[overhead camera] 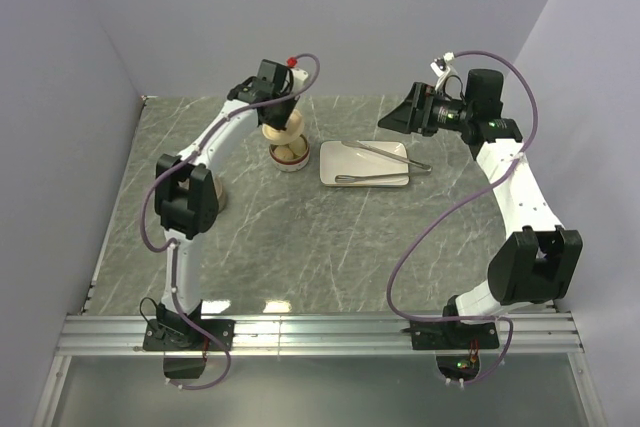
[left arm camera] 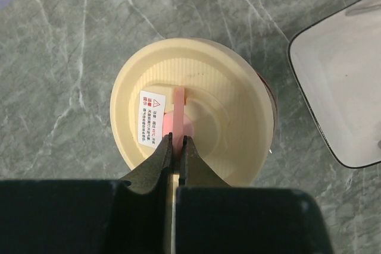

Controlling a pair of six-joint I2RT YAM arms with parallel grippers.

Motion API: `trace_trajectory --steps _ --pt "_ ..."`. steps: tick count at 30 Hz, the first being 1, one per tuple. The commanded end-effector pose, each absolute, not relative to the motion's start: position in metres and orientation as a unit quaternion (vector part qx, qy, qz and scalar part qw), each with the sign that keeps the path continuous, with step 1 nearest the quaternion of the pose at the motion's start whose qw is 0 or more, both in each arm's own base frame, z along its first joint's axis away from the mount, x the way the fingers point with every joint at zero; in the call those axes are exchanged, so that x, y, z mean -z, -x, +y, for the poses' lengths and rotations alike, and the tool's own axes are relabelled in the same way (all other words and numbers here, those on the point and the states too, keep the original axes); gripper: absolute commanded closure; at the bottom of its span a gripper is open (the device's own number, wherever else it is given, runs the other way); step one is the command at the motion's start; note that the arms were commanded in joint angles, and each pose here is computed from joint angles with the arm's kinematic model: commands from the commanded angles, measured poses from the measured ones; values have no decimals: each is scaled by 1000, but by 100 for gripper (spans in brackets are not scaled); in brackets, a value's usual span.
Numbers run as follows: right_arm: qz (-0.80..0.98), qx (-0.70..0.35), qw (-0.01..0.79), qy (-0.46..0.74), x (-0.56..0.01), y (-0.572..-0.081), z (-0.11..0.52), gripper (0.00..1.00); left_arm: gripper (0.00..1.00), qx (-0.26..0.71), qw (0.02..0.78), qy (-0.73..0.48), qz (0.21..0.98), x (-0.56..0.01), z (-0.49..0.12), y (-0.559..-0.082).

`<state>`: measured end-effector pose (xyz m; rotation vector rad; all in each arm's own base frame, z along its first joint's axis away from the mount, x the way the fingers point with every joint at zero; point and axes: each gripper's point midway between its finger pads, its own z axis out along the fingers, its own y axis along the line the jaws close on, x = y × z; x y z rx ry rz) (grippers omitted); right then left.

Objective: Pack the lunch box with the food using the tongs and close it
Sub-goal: Put the lid back on the lunch box

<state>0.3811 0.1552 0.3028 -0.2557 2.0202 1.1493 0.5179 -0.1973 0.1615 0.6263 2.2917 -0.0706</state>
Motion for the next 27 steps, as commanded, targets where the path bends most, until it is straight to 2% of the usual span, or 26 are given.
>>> trace_trajectory --steps 1,14,27 --pt "787 -441 416 115 -316 -376 149 0 95 4 383 -272 883 -165 -208 -519" --pt "783 -455 410 107 -314 -375 150 0 95 -23 355 -289 889 -119 -220 -521" --pt "781 -466 405 92 -313 -379 145 0 96 -12 329 -303 894 -98 -227 -500"
